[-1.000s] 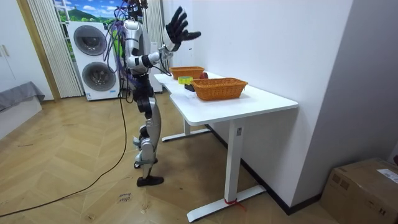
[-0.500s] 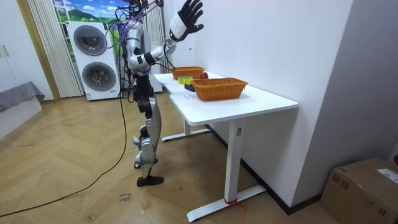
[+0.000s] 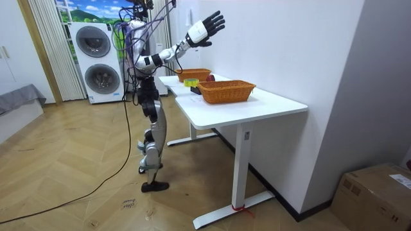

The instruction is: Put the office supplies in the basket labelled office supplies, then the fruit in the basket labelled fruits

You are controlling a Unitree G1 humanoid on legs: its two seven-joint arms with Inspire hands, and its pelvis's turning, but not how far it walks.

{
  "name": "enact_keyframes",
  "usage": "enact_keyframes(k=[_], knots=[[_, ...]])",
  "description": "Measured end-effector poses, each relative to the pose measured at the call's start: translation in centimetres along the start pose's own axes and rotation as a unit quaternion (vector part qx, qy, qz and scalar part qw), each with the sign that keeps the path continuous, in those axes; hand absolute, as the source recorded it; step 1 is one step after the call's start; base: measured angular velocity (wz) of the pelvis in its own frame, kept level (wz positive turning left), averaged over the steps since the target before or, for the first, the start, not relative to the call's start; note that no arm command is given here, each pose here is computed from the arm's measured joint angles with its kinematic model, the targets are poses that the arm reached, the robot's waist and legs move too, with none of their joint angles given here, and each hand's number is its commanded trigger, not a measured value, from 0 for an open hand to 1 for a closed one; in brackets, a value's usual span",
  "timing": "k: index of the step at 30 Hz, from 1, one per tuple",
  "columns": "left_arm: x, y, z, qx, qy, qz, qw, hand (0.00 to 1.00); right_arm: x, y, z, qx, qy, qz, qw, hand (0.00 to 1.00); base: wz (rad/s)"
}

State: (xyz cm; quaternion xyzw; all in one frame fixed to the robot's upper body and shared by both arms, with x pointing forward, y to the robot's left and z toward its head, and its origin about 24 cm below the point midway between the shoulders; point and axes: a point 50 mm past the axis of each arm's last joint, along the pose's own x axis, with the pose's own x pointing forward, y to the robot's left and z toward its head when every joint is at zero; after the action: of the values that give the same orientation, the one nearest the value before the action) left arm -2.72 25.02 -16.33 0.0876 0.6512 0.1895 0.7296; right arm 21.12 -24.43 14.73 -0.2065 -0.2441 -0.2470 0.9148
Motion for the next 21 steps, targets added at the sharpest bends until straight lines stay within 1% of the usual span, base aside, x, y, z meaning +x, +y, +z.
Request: enact_keyframes(k=[8, 11, 15, 21], knots=[[0.0, 0.1, 0.1, 0.011, 0.004, 0.000, 1.000, 0.00, -0.1, 0.9, -0.4, -0.006, 0.020, 0.079, 0.997, 0.00, 0.01], [0.0, 0.2, 0.1, 0.014, 0.005, 0.000, 1.000, 0.00, -0.2, 1.1, -0.6, -0.009, 0.023, 0.098, 0.995, 0.00, 0.01], [0.0, 0.2, 0.0, 0.025, 0.008, -0.005, 1.000, 0.00, -0.3, 1.4, -1.1, -0.031, 0.035, 0.132, 0.990, 0.00, 0.00], [0.0, 0.2, -0.1, 0.026, 0.011, -0.008, 1.000, 0.00, -0.5, 1.8, -1.5, -0.036, 0.051, 0.180, 0.982, 0.00, 0.00]])
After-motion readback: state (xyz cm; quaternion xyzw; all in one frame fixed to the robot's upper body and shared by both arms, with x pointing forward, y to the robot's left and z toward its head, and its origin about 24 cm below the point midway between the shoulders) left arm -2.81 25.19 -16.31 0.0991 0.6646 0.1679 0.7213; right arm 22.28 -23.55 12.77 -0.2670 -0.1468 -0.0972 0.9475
